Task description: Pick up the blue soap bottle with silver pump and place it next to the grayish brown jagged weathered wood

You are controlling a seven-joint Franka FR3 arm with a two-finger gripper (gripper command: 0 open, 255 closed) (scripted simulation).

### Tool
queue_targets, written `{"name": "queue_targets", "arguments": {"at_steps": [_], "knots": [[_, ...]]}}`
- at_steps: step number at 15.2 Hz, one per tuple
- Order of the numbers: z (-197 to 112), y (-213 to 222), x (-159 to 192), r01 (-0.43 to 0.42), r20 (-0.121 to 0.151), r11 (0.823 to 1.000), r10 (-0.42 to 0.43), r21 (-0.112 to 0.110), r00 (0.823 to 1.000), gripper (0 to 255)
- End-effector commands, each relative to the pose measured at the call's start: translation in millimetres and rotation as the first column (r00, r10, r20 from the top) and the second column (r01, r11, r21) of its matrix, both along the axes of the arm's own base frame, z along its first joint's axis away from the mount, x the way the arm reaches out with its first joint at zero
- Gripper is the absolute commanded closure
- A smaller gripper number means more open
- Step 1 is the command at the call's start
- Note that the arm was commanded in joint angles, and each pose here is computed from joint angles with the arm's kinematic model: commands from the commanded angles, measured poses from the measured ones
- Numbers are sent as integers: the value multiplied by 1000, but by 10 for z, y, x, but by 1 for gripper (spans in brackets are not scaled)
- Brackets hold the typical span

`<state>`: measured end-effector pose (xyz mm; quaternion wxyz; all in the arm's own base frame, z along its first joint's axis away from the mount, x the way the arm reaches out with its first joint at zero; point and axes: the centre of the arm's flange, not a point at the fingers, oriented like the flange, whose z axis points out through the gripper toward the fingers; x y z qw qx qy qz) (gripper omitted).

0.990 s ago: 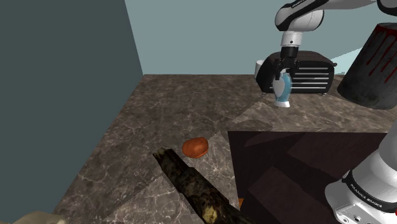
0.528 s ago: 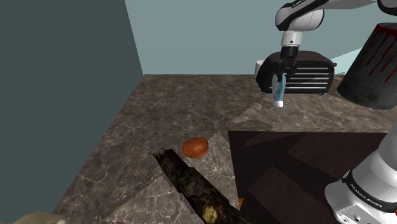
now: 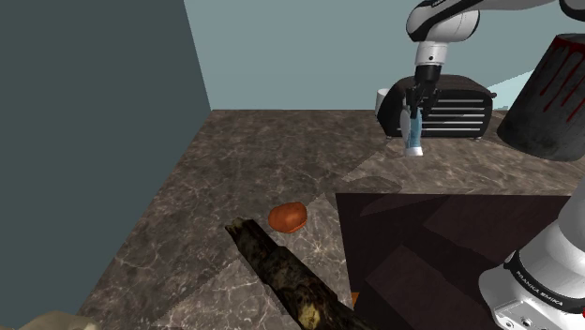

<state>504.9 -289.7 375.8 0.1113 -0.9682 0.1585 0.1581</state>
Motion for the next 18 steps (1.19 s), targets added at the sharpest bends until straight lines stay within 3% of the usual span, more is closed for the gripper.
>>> {"name": "queue_targets", "arguments": {"at_steps": [1, 18], "knots": [[96, 0, 3, 0, 0, 1000, 0, 0, 1000, 255], [993, 0, 3, 0, 0, 1000, 0, 0, 1000, 255]]}}
